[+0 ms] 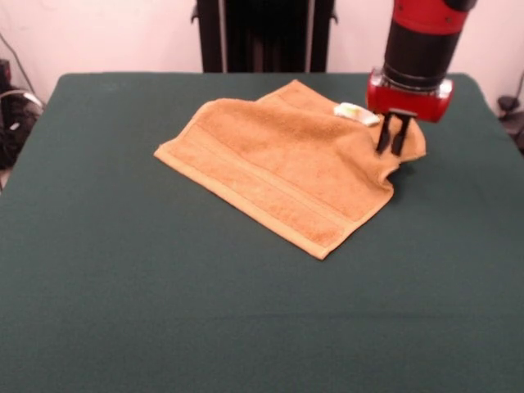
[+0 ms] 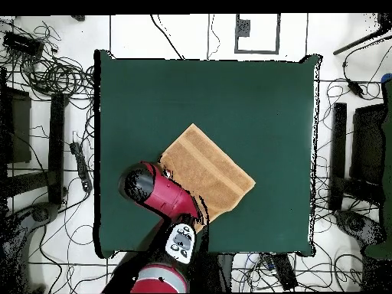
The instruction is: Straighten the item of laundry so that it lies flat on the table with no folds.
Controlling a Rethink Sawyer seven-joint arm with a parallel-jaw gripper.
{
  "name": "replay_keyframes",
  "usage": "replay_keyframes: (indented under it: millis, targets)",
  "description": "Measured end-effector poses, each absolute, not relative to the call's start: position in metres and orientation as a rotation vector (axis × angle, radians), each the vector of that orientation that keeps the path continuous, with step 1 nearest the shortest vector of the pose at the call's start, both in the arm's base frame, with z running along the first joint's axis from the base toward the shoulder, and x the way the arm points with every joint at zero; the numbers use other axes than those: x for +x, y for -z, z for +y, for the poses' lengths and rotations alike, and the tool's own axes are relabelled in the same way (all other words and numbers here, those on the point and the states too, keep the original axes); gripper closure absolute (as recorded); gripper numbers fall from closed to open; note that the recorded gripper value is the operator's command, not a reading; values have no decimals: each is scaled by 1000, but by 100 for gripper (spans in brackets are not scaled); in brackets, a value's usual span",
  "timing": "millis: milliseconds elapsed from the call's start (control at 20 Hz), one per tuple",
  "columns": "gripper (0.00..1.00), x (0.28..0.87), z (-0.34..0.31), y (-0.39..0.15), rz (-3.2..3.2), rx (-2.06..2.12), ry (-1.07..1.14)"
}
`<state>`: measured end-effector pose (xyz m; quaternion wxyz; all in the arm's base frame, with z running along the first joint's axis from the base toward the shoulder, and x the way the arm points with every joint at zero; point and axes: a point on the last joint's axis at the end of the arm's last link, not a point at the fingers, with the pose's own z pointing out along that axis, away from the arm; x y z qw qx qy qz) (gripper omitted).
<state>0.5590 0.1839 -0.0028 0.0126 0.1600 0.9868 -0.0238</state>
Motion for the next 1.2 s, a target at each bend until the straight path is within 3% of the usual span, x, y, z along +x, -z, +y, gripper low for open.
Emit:
replay_keyframes:
  millis: [850,1200]
  targets:
    - [0,574,185,-17,3037,493,49]
    - [0,591,151,-73,3067,501,-36]
